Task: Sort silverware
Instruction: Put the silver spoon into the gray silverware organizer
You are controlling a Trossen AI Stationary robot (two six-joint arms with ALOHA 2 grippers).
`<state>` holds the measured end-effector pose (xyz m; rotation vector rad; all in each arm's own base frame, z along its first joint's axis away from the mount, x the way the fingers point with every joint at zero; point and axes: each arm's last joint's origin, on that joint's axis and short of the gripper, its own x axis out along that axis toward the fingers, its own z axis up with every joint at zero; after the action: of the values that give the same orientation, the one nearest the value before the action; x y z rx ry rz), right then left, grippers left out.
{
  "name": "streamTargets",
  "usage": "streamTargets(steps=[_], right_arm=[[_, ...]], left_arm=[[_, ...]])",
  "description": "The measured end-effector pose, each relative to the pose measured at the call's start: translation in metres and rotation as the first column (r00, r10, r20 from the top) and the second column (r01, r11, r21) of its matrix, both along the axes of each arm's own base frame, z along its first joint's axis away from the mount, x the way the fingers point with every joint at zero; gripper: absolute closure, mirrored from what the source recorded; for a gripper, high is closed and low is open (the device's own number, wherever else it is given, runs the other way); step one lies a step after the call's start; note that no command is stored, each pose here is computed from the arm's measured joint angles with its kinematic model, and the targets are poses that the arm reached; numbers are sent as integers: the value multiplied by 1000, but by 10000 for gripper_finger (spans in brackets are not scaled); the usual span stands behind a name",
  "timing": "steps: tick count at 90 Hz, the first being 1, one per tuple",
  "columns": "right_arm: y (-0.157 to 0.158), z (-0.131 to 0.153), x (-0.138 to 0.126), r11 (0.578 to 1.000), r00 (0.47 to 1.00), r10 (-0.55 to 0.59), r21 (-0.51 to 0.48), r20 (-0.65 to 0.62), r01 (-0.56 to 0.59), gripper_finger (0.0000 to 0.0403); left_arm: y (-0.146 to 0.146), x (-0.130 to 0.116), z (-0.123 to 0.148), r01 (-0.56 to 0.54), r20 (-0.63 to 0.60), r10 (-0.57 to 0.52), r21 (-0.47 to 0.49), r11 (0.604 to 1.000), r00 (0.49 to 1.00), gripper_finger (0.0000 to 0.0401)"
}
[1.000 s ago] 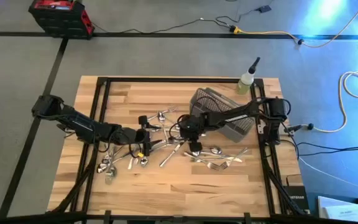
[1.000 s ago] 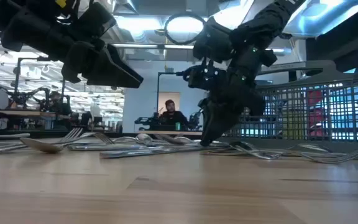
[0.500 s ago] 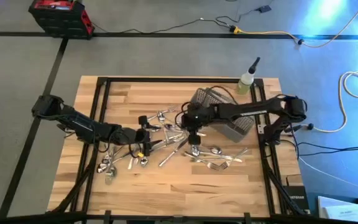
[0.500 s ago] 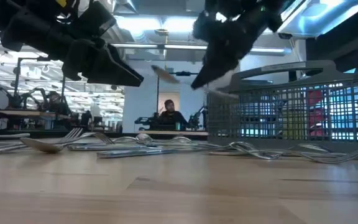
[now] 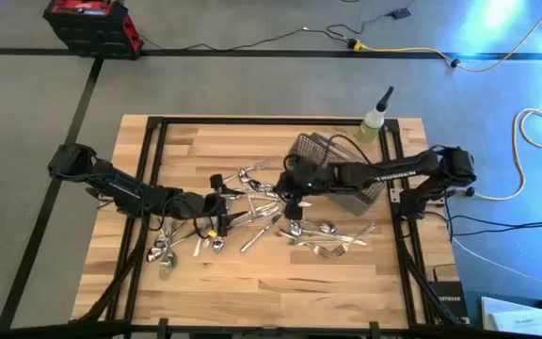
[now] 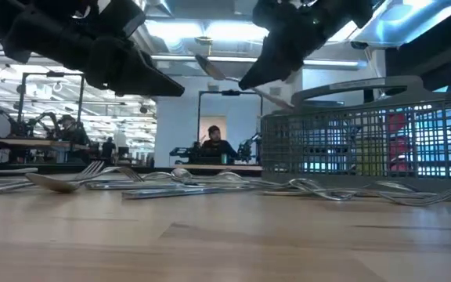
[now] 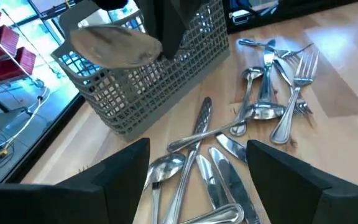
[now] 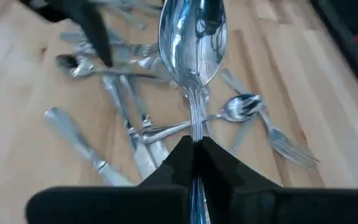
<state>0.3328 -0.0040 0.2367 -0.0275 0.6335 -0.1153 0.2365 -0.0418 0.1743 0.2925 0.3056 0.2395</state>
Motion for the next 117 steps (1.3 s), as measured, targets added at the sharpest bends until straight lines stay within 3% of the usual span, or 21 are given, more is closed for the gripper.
streamTargets(steps=[14, 28, 39, 51, 75, 93, 117], right_arm=[[-4, 1, -6, 994, 977, -107, 2, 187, 109, 403], [-8, 1, -8, 960, 929, -251, -56, 271, 275, 403], [-14, 0, -12, 892, 858, -387, -100, 337, 441, 403], [-18, -2, -17, 804, 739, -506, -67, 445, 590, 403], [-25, -21, -36, 665, 549, -653, 48, 521, 745, 403], [-34, -23, -40, 626, 520, -665, 22, 536, 779, 403], [-53, -25, -40, 644, 537, -660, 27, 526, 765, 403]], left_arm=[[0, 0, 0, -1, 0, 1, -4, 1000, 1000, 147], [0, 0, 0, -1, 1, 1, -4, 1000, 1000, 147], [0, 0, 0, -1, 2, 1, -5, 1000, 1000, 147], [0, 0, 0, -2, 1, 2, -4, 1000, 1000, 147], [0, 0, 0, -3, -1, 3, -3, 1000, 1000, 147], [2, 0, 0, -9, 2, 9, -4, 1000, 1000, 147], [2, 0, 0, -9, 3, 10, -7, 1000, 1000, 147]])
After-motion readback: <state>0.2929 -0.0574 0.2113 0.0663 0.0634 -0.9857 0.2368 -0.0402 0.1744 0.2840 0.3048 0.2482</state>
